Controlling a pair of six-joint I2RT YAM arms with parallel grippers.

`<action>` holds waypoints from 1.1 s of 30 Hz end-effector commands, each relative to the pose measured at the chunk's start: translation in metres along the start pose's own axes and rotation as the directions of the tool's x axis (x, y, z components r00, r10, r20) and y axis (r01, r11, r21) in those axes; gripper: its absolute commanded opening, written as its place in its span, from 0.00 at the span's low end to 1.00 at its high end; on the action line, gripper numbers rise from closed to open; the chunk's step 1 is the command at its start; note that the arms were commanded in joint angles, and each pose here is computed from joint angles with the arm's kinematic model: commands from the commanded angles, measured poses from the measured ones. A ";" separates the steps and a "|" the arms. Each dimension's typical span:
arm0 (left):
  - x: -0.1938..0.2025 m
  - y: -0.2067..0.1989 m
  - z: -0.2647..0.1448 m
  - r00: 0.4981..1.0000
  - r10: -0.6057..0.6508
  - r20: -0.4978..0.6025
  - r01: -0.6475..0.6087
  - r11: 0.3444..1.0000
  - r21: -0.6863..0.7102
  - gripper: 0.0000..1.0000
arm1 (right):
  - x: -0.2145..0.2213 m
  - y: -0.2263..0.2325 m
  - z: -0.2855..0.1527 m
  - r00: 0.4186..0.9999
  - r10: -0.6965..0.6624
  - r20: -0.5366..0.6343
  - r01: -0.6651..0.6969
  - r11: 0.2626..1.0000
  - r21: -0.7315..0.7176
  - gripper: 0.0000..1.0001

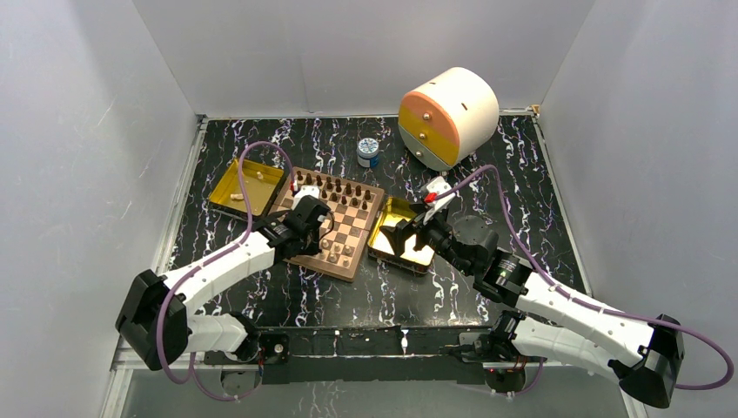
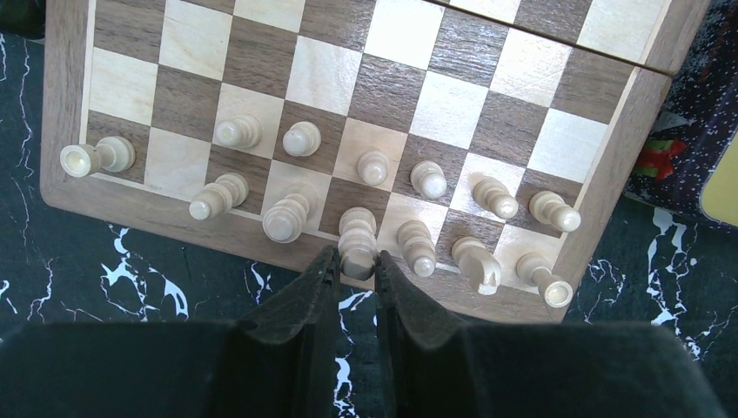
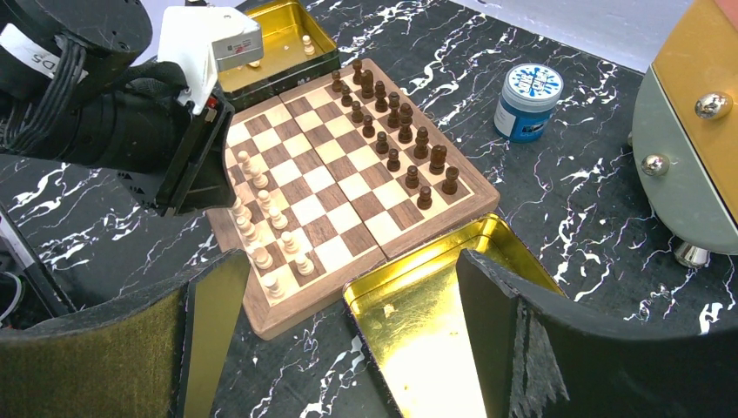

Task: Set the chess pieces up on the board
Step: Place the chess piece on the chessboard.

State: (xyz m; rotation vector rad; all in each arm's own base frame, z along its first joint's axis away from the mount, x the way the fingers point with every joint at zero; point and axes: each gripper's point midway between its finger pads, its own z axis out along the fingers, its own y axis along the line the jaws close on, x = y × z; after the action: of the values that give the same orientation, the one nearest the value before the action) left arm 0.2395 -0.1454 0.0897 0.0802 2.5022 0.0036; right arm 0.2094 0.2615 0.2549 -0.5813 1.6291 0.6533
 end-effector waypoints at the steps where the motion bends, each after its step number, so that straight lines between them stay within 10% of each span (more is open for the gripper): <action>1: -0.001 0.003 0.003 1.000 0.003 0.013 -0.002 1.000 -0.025 0.10 | -0.014 -0.002 -0.001 0.999 -0.001 0.054 0.000 1.000 0.013 0.99; 33: -0.015 -0.002 -0.004 0.999 0.016 0.030 -0.016 1.000 -0.013 0.27 | -0.016 0.000 0.001 0.999 -0.005 0.051 0.005 1.000 0.003 0.99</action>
State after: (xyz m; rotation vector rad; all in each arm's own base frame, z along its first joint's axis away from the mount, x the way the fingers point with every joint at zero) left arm 0.2403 -0.1456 0.0840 0.1001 2.5152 0.0222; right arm 0.2101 0.2602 0.2555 -0.5757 1.6280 0.6474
